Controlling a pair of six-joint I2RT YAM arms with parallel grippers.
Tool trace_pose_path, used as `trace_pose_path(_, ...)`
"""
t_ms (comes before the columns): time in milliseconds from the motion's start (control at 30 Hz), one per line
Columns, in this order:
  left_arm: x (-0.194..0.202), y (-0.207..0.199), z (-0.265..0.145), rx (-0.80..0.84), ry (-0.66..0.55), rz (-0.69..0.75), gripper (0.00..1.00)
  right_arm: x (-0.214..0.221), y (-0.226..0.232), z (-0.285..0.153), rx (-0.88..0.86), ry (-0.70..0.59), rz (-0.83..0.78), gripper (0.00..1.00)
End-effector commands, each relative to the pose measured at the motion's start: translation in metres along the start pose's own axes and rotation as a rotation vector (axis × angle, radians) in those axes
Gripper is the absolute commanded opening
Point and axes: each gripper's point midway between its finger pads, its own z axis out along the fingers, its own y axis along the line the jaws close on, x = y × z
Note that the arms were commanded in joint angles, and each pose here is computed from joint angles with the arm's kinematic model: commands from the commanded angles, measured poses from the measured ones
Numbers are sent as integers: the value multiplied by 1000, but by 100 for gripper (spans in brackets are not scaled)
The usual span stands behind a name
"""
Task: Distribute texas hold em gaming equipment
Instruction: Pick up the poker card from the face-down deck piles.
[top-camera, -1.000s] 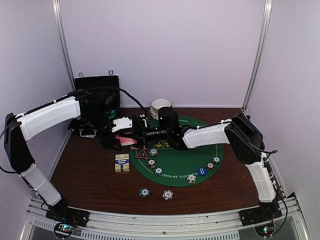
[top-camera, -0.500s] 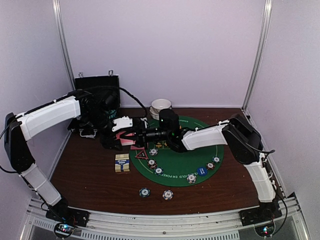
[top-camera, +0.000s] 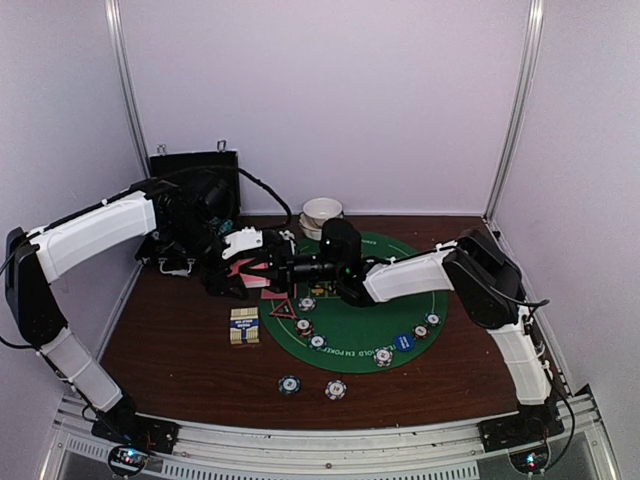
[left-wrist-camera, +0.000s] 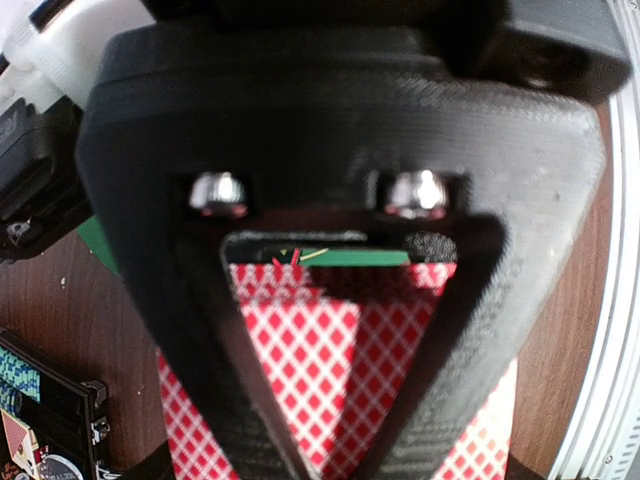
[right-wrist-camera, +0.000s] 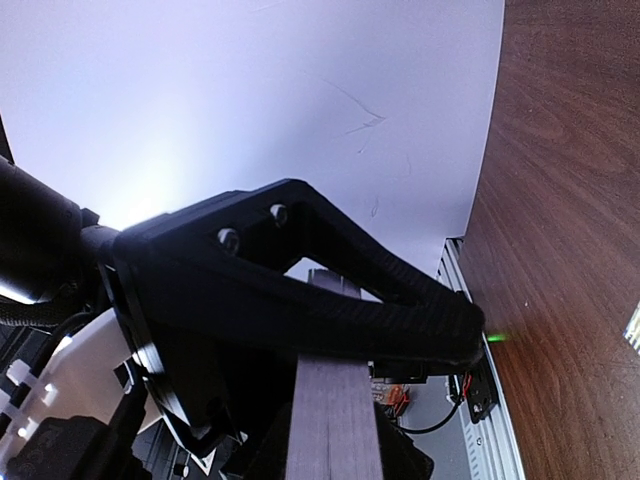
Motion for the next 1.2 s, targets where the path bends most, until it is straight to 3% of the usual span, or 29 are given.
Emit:
trace_pose_path(0,-13,2,-14,-15,-74,20,73,7,-1,1,-10,17,-28,0)
trace_pose_path(300,-10,-3,-14,3,-73,25,66,5,-4,2,5,12,-27,0)
trace_pose_path(500,-4,-5,-7,18,-55,37,49,4,3,3,-3,10,-35,0)
trace_pose_path(567,-5,-5,-8,17,-57,38,38,4,-1,3,8,9,-32,0)
trace_pose_path(667,-8,-4,-12,9,-66,45,25,3,-10,1,31,2,-20,11)
trace_pose_path(900,-4,-6,-11,14,-52,45,24,-4,-38,-8,140,-39,10,39)
trace_pose_path(1033,-3,-7,-11,16,-48,44,23,-5,-36,-13,185,-39,-18,48)
trace_pose_path(1167,-1,-6,-9,14,-40,46,21,-4,-30,-16,212,-30,-45,50)
